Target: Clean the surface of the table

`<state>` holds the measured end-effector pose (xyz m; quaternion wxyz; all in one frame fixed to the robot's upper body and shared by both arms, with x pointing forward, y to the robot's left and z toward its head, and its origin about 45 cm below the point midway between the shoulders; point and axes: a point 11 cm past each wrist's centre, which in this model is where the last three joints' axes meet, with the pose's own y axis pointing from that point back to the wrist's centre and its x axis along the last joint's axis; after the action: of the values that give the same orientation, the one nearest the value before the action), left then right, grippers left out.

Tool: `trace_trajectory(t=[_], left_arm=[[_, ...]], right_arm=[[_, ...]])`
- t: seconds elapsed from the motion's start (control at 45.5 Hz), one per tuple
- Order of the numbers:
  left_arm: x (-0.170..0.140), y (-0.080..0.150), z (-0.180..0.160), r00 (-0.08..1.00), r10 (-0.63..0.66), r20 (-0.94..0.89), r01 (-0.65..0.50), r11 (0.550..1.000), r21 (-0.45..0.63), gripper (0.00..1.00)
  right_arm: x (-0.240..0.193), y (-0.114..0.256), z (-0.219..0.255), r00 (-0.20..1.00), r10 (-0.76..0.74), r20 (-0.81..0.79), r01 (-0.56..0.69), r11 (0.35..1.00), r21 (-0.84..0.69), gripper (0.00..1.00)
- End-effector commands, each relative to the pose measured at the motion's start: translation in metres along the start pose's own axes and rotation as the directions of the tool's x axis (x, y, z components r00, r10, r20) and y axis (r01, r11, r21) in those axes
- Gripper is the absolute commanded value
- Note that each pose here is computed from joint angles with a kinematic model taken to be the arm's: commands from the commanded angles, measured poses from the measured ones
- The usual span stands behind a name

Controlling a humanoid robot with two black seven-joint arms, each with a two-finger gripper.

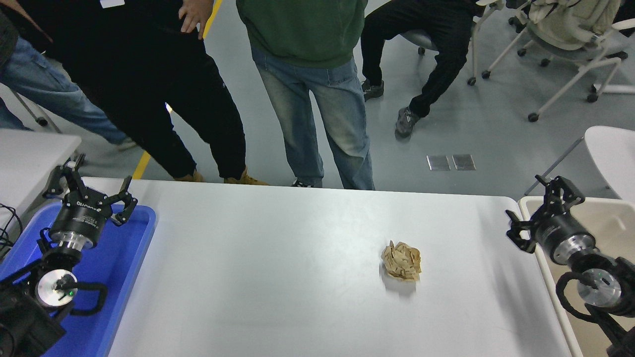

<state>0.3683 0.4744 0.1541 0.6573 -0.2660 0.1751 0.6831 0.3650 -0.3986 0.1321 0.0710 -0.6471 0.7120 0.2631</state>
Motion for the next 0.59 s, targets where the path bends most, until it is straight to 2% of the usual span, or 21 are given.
trace_trajectory(t=[0.0,0.286,0.571], left_arm=[[0.000,0.000,0.000,1.000,0.000,0.000,0.000,1.000,0.000,1.00],[0.000,0.000,0.000,1.000,0.000,0.000,0.000,1.000,0.000,1.00],[0.000,0.000,0.000,1.000,-0.001,-0.001,0.001,1.000,0.000,1.00]], right_arm=[[-0.018,0.004,0.017,0.988,-0.079,0.135,0.076,0.997,0.028,1.00],[-0.021,0.006,0.024,0.985,-0.131,0.109,0.131,0.991,0.014,1.00],[-0.035,0.009,0.033,0.970,-0.244,0.021,0.244,0.970,-0.003,1.00]])
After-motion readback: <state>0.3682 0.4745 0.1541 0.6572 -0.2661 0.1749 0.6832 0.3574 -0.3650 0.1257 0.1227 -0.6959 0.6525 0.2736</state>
